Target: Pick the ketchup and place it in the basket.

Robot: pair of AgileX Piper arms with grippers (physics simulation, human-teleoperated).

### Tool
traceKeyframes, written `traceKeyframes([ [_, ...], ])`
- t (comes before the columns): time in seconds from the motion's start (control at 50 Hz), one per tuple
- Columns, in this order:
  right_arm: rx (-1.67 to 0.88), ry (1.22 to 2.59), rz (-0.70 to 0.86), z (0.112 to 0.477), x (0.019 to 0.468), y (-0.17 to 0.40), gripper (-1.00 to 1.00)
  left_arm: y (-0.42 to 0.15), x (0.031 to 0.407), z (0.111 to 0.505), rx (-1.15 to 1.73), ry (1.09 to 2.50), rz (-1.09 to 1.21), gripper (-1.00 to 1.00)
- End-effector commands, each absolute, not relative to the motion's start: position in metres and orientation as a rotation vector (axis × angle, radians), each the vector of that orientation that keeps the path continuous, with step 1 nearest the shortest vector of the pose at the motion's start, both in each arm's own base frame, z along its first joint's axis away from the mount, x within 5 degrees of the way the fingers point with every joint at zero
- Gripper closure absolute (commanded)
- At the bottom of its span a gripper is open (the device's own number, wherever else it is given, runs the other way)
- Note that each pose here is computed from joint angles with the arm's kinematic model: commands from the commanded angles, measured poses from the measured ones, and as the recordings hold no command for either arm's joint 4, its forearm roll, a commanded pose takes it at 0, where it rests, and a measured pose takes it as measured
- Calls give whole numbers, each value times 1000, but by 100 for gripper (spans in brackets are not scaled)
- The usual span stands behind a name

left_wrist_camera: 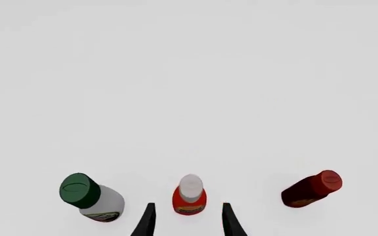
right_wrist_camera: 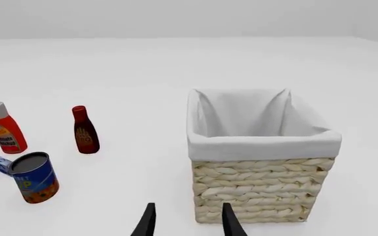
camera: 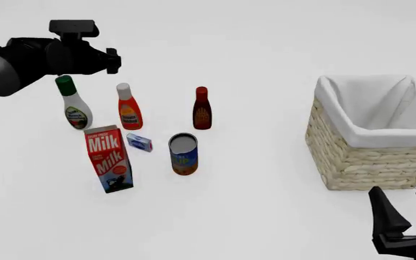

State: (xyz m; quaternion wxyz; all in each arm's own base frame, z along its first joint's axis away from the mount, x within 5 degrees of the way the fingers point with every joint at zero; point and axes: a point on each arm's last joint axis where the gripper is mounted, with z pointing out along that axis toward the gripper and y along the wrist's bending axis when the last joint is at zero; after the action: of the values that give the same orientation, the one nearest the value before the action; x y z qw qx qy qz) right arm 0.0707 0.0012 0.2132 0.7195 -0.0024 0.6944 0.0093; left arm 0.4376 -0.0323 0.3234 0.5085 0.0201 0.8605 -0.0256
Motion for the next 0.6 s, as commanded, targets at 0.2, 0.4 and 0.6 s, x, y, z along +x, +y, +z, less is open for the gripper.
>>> traceKeyframes([
  [0.2,-3,1541,25,213,73,1,-100,-37,456,304,47,2097,-71,-100],
  [0.4,-2,1539,26,213,73,1,-100,-43,463,297,49,2104,-83,-100],
  [0.6,2,1538,30,213,73,1,-100,-45,472,286,51,2119,-85,-100],
])
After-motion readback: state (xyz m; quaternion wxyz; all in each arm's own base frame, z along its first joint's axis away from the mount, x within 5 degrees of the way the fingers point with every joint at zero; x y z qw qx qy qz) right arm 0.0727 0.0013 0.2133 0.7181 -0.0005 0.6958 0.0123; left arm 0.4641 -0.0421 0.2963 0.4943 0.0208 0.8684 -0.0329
